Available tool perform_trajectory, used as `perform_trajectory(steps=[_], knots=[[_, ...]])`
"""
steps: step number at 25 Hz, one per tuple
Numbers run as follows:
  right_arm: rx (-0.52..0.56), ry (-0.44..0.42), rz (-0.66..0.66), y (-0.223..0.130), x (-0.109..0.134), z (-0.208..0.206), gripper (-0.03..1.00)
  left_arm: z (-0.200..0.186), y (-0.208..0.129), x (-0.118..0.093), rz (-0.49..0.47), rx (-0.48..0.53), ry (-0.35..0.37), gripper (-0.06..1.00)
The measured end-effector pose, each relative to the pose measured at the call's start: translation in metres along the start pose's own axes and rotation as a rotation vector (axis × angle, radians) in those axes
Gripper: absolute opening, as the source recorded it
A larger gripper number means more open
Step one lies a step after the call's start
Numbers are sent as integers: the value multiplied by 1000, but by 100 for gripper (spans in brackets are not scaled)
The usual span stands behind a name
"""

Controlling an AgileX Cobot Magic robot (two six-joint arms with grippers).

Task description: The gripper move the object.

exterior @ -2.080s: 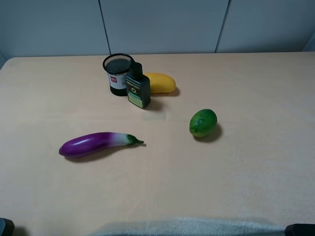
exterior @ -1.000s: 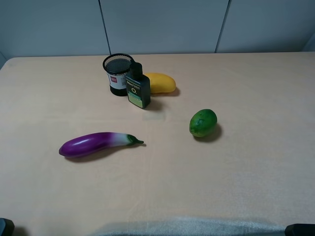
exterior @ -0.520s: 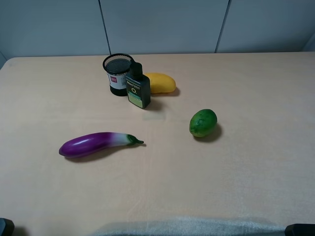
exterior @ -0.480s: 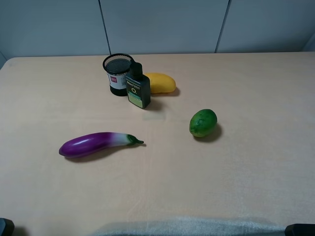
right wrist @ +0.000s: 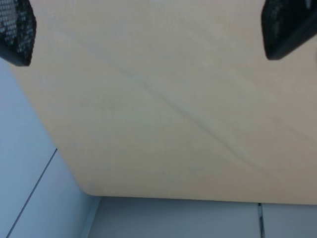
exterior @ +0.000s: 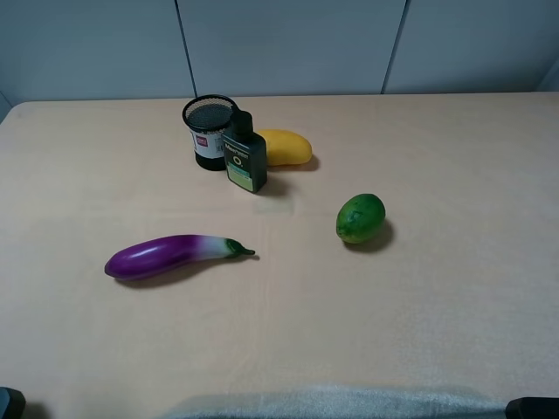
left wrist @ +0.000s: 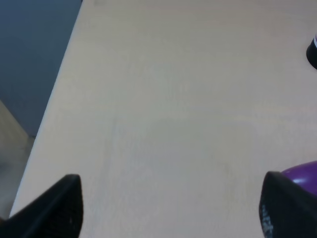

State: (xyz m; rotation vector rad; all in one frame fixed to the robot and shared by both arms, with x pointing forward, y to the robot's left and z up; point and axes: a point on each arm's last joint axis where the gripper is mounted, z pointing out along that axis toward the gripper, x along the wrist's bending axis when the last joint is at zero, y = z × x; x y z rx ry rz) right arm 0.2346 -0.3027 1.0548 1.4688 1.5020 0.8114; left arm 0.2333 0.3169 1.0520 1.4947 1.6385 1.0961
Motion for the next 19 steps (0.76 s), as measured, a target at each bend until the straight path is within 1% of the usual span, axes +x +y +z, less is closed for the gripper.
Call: perform_trajectory(steps=[19], knots=[[0,0,0,0,0,0,69,0,0,0,0,0,0,79]])
